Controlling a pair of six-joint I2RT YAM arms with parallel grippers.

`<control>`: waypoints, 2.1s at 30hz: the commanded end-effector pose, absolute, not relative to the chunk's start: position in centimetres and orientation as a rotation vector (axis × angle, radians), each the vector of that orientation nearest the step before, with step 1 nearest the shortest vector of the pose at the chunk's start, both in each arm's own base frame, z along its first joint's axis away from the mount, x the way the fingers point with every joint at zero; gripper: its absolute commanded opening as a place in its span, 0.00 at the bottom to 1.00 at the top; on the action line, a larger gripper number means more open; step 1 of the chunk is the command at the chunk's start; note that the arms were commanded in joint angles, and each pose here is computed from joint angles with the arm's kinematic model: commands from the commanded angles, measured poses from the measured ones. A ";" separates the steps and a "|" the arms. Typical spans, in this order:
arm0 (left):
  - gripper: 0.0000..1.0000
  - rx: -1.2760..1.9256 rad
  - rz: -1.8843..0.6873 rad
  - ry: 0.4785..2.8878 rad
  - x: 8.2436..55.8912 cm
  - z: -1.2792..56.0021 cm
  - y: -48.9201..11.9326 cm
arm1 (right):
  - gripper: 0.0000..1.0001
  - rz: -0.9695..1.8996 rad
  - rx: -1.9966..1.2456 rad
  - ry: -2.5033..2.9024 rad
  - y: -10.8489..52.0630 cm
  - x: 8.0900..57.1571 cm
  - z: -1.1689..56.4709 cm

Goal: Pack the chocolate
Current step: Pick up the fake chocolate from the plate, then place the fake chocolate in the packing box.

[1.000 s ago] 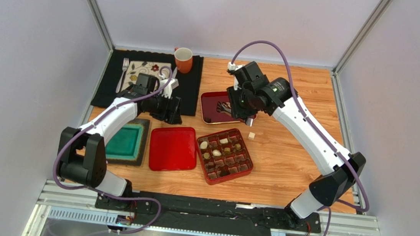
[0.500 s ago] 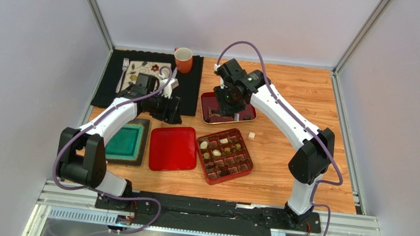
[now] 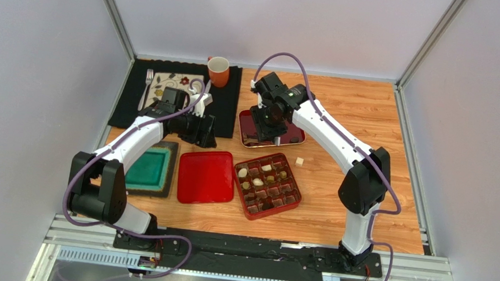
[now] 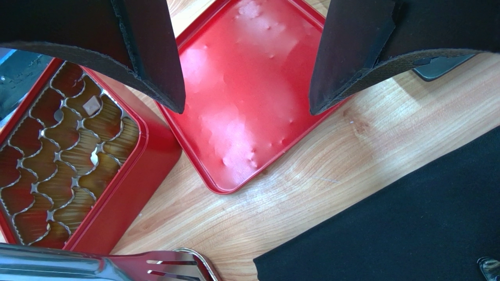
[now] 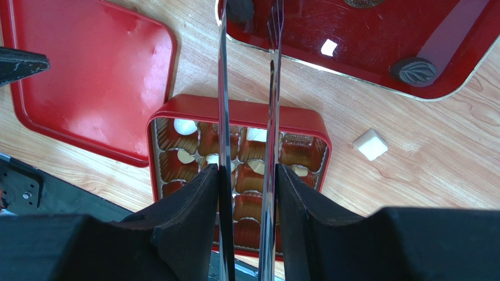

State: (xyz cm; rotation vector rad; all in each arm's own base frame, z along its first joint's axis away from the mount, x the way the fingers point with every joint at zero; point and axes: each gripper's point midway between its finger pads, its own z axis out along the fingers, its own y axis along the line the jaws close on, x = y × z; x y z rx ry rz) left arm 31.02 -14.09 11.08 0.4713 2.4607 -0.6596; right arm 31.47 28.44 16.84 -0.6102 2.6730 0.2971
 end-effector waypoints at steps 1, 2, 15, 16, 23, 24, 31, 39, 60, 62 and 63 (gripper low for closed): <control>0.86 0.495 -0.661 2.390 31.6 12.8 -14.1 | 0.43 0.354 -0.597 2.609 29.8 32.9 18.1; 0.86 0.496 -0.661 2.393 31.5 12.7 -14.1 | 0.43 0.348 -0.594 2.611 29.7 33.0 18.0; 0.86 0.489 -0.664 2.391 31.6 12.7 -14.0 | 0.31 0.349 -0.592 2.598 29.5 32.8 18.9; 0.86 0.489 -0.666 2.387 31.6 12.8 -14.0 | 0.31 0.346 -0.589 2.593 29.5 32.8 19.1; 0.86 0.490 -0.671 2.388 31.6 12.8 -14.0 | 0.30 0.300 -0.558 2.552 27.9 32.4 21.6; 0.86 0.488 -0.667 2.390 31.6 12.7 -14.0 | 0.30 0.296 -0.554 2.545 27.6 32.3 22.0; 0.86 0.489 -0.665 2.392 31.6 12.7 -13.9 | 0.30 0.278 -0.525 2.526 25.4 30.3 23.7; 0.86 0.487 -0.659 2.393 31.6 12.7 -13.9 | 0.29 0.281 -0.517 2.526 24.9 29.8 24.2; 0.85 0.473 -0.658 2.418 31.2 12.3 -13.7 | 0.30 0.500 -0.492 2.701 18.4 15.9 23.5; 0.85 0.475 -0.653 2.417 31.2 12.4 -13.7 | 0.30 0.503 -0.495 2.722 18.0 15.1 22.9; 0.85 0.477 -0.650 2.416 31.2 12.4 -13.6 | 0.30 0.501 -0.496 2.732 17.9 14.9 22.6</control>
